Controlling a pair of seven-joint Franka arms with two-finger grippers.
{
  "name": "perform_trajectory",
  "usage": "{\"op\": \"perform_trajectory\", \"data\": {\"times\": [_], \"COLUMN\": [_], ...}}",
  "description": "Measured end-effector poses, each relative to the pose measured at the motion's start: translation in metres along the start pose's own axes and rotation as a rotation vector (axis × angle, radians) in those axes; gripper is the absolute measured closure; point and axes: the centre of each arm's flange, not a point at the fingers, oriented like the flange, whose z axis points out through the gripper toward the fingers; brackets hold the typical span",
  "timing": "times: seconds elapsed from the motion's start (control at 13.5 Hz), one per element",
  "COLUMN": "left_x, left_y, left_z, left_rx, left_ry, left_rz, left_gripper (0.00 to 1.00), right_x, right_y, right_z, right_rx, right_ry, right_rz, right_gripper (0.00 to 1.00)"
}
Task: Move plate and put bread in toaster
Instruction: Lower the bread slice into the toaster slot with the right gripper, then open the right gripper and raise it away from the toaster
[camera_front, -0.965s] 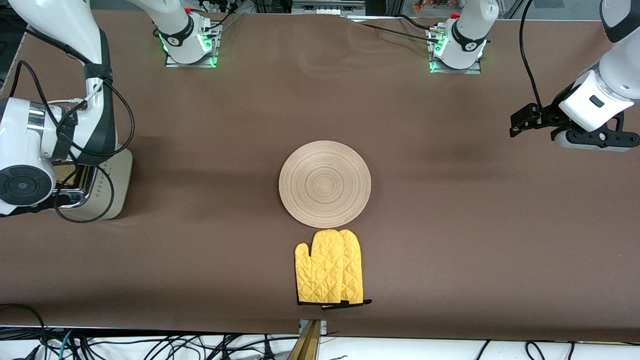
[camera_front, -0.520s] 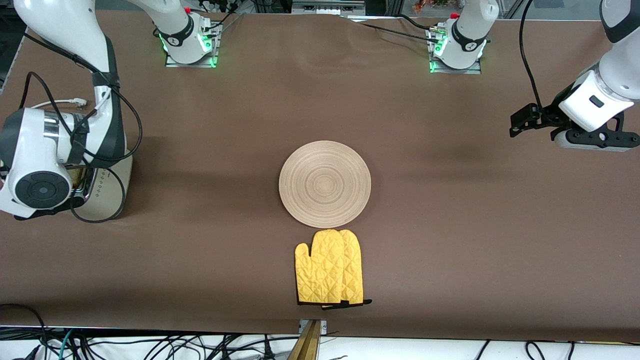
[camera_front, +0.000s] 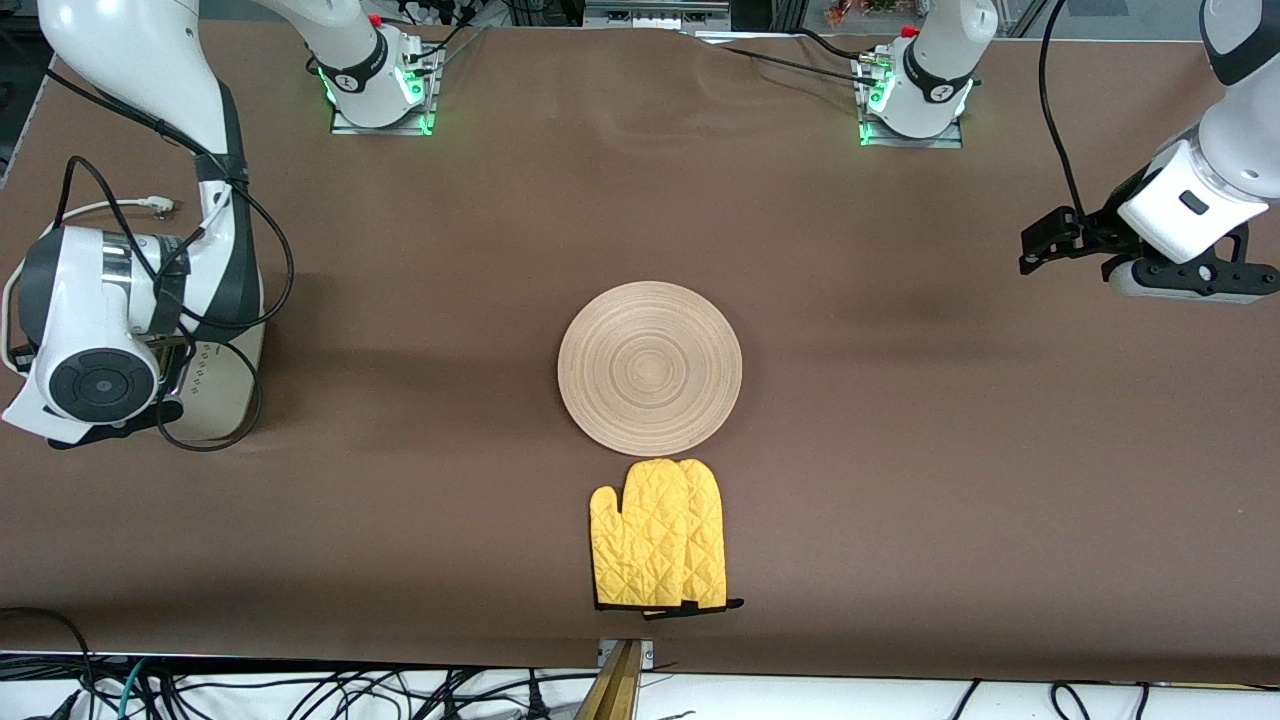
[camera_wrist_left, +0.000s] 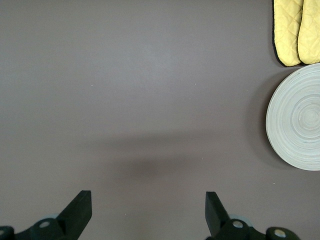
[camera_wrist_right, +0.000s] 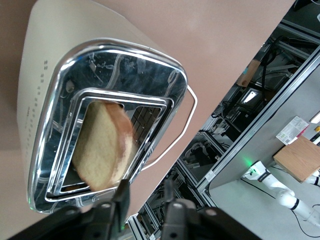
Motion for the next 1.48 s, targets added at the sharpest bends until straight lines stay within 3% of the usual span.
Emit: {"op": "perform_trajectory", "data": {"times": [0.15,0.37,0.59,0.74,1.11,1.19,1.34,1.48], "left_x": [0.0,0.0,0.001,0.001,0.0,0.0,0.0,0.0], "left_y": [-0.001,-0.001,0.0,0.001,0.004,0.004,0.007,0.008], "left_z": [0.0,0.001,0.001,0.001,0.001,0.001,0.001,0.001], "left_rx": [0.0,0.0,0.0,0.0,0.0,0.0,0.0,0.001], "left_ry": [0.0,-0.001,-0.001,-0.002,-0.001,-0.001,-0.001,-0.001], "left_rz": [-0.001,-0.002,0.0,0.002,0.007,0.008,0.012,0.015], "left_gripper": [0.0,0.0,0.0,0.0,0.0,0.0,0.0,0.0], "right_x": [-0.005,-0.03,-0.05,-0.053,-0.054,-0.055,-0.061,-0.081], "right_y": [0.007,0.02,0.021,0.015,0.01,0.011,0.018,0.024], "right_z": [-0.023,-0.068,-0.098,-0.109,-0.121,-0.126,-0.144,-0.159], "right_rx": [0.041,0.239,0.484,0.604,0.67,0.657,0.557,0.539], "right_ry": [0.056,0.199,0.336,0.39,0.439,0.466,0.546,0.605], "right_rz": [0.025,0.074,0.084,0.076,0.058,0.05,0.04,0.035], "right_gripper": [0.35,0.01,0.0,0.0,0.0,0.0,0.0,0.0]}}
